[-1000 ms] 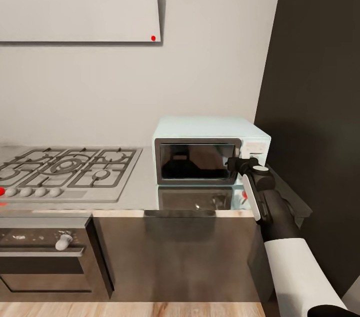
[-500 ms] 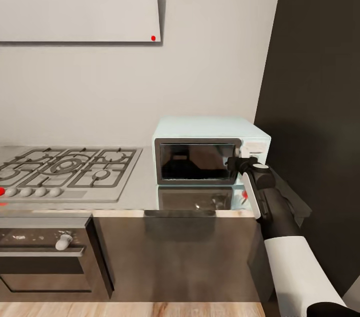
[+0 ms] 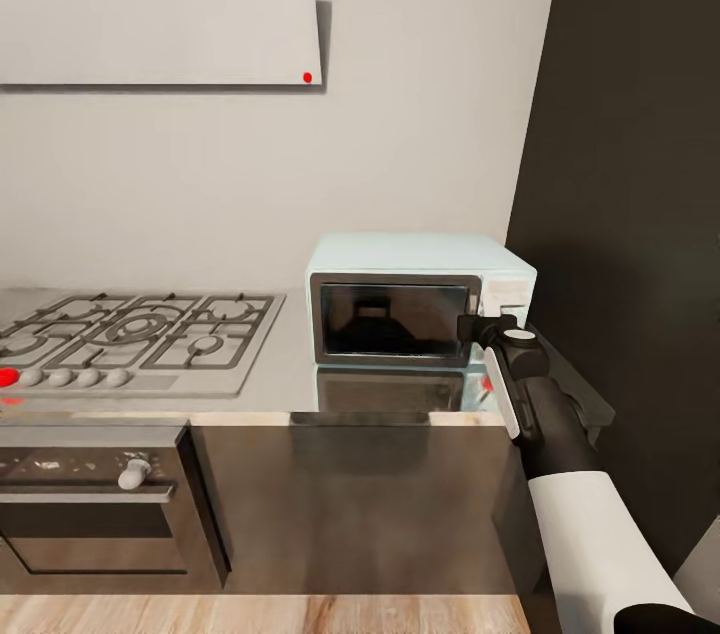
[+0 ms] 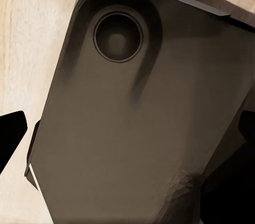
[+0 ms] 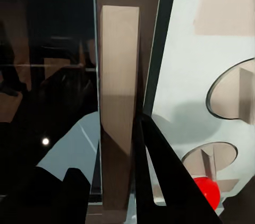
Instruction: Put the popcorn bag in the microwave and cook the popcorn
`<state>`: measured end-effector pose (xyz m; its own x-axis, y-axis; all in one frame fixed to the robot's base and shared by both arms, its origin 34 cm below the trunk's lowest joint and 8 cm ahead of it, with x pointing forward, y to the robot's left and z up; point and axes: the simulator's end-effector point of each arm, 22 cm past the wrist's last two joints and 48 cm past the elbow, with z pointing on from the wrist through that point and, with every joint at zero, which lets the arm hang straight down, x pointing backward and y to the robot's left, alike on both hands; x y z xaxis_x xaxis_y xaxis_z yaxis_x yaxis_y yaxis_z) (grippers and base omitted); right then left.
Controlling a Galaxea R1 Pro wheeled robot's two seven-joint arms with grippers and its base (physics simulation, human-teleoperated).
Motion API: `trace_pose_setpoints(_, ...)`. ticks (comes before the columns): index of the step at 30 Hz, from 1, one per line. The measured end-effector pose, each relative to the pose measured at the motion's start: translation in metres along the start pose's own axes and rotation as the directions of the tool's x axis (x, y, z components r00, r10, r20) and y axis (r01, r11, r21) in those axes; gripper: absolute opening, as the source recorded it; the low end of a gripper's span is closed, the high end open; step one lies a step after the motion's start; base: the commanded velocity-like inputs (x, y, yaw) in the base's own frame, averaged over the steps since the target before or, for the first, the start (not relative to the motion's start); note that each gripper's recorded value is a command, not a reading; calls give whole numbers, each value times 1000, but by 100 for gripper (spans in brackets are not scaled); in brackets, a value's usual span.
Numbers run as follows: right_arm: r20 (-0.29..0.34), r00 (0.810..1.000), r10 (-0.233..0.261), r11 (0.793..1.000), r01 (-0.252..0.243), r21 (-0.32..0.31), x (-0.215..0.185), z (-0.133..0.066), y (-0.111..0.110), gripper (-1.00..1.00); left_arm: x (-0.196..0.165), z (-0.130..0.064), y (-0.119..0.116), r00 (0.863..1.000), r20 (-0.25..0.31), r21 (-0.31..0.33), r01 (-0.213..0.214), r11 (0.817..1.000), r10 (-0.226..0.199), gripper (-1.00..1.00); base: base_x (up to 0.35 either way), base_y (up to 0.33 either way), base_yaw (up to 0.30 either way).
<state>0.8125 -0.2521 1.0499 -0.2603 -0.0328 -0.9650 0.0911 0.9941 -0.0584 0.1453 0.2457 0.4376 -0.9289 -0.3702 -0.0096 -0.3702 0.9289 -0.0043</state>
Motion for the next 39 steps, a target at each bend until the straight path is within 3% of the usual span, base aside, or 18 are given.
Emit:
trace_pose_setpoints(16, 3, 1000, -11, 1000, 11, 8, 0, 0, 1, -100, -1, 0, 1, 1000, 2, -1, -1, 1000, 1, 100, -37, 0, 0)
trace_pose_setpoints(28, -5, 998, 66, 996, -67, -65, 0, 0, 17, -100, -1, 0, 1, 1000, 2, -1, -2, 1000, 2, 100, -250, 0, 0)
trace_pose_setpoints(29, 2, 1000, 24, 998, -24, -61, 0, 0, 19, -100, -1, 0, 1, 1000, 1, -1, -2, 1000, 2, 100, -228, 0, 0)
trace_pose_setpoints(31, 4, 1000, 7, 998, -7, -56, 0, -1, 23, -100, -1, 0, 1, 1000, 1, -1, -2, 1000, 2, 100, -183, 0, 0)
trace_pose_setpoints(39, 5, 1000, -2, 998, 2, -60, 0, -1, 25, -100, -1, 0, 1, 1000, 2, -1, -2, 1000, 2, 100, -26, 0, 0)
